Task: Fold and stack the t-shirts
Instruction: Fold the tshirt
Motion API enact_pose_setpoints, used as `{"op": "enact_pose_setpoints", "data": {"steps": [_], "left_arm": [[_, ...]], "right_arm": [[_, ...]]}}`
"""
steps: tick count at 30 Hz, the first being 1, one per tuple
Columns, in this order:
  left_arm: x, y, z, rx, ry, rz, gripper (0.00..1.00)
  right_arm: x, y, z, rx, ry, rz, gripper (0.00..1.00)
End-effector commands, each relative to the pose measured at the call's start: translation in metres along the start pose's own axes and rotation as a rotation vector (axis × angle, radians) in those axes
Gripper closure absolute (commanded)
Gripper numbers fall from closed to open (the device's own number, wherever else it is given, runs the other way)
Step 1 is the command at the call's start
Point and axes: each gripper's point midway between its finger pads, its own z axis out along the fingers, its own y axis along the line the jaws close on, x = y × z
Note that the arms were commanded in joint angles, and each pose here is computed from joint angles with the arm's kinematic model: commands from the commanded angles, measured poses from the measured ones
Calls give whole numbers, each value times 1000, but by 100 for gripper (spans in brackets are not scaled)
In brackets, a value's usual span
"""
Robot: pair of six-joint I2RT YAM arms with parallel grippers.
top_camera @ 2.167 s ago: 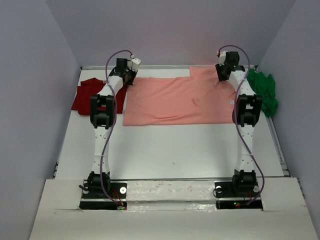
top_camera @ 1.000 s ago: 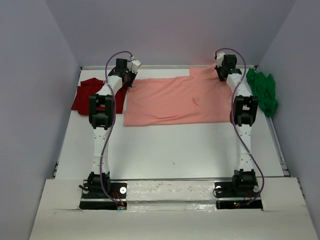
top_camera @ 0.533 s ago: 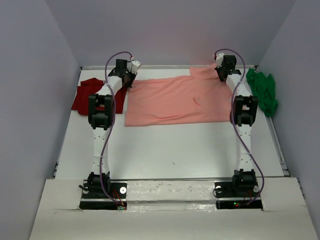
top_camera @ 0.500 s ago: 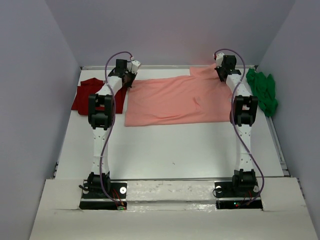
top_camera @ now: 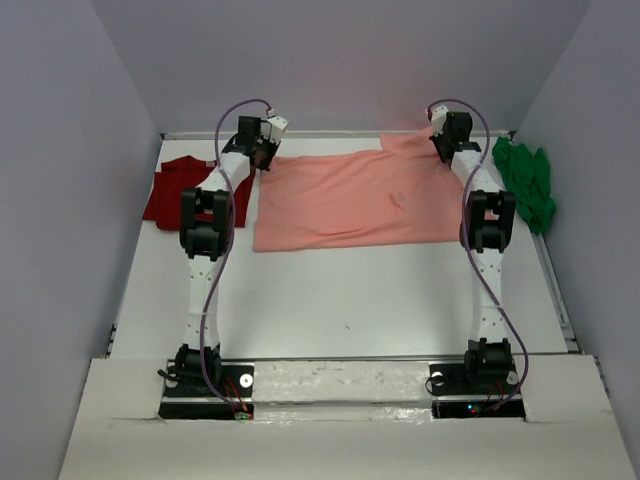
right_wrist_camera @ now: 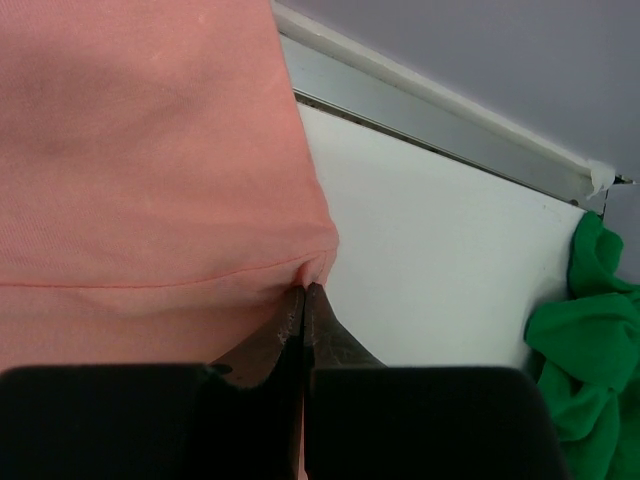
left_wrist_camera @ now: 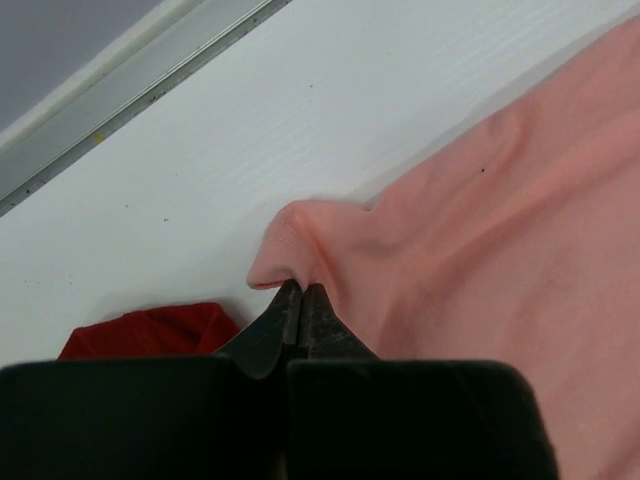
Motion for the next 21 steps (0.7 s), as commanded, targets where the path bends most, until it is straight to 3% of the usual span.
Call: {"op": "enact_pose_setpoints", "data": {"steps": [1, 8, 21], "left_arm": [[-99, 19, -60, -67, -210, 27, 100], [-121, 19, -90, -82, -258, 41, 100], [-107, 3, -118, -42, -226, 75, 100]], "right_arm": [[-23, -14, -18, 37, -40, -6, 100], [-37, -25, -37, 48, -63, -7, 100], [-54, -41, -86, 59, -82, -28, 100]]}}
